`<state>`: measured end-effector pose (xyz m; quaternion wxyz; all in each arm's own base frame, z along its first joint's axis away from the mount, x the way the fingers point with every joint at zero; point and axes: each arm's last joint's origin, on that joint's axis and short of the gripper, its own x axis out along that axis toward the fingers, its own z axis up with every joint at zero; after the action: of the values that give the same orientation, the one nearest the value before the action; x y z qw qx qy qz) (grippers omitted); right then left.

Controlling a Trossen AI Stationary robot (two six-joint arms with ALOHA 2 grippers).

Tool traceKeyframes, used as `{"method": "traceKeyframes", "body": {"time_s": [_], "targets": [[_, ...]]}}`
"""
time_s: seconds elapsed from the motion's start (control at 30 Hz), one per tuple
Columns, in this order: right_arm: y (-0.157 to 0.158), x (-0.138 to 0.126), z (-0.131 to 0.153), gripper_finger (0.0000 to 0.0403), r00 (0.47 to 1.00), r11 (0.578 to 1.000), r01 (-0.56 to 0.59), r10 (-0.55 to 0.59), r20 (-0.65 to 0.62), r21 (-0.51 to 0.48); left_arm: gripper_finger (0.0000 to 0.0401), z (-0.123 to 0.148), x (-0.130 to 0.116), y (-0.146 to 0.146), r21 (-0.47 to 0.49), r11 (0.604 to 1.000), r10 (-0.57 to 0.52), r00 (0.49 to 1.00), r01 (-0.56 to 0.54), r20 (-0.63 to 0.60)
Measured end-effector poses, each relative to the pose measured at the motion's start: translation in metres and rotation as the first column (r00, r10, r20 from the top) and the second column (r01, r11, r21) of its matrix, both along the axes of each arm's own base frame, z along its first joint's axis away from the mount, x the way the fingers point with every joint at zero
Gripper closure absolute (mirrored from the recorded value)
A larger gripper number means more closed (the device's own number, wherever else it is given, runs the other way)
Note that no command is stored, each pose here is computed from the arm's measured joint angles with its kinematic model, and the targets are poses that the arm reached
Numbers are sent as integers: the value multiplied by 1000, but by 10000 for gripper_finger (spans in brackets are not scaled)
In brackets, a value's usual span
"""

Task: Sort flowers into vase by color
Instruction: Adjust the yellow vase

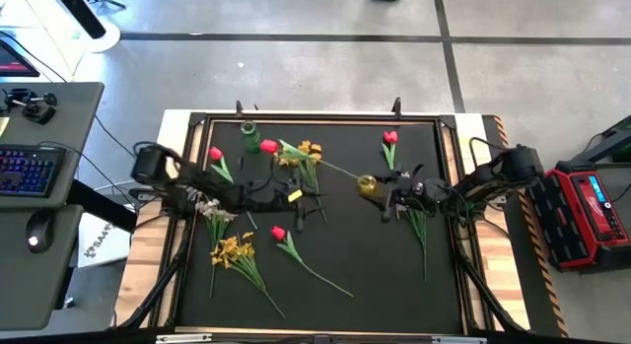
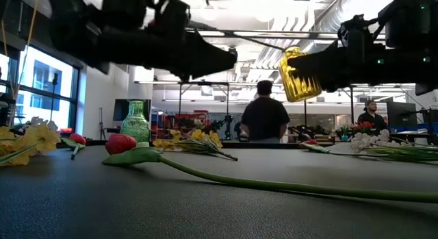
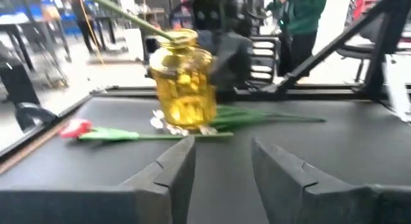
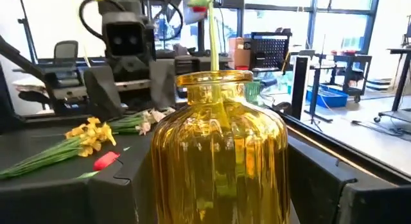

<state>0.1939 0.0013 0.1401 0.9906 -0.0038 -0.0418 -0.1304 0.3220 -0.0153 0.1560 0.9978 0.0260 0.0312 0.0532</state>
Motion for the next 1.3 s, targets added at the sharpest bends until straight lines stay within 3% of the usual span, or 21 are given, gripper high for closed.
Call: {"method": "traceKeyframes", "body": {"time_s": [0.17,0.33,0.47,0.7,0.87,1.3], "targets": [[0,6,-13,164,998,1000,13,-12,-62,20,197,4,20,25,-3,1000,29,998,-28,50],[-6,25,-21,164,996,999,33,-32,-80,13,165,12,40,53,-25,999,-37,997,39,62],[-13,40,-34,164,991,999,33,-31,-130,10,161,10,50,66,-10,1000,-28,998,27,-54],[-17,50,-62,164,971,998,55,-49,-235,20,161,8,57,62,68,997,-13,982,26,-190],[-17,51,-68,164,968,998,60,-50,-247,36,161,1,56,62,36,999,16,963,-6,-270],[-17,56,-66,162,971,999,36,-30,-239,19,164,-17,62,62,9,1000,-17,956,21,-293]]}}
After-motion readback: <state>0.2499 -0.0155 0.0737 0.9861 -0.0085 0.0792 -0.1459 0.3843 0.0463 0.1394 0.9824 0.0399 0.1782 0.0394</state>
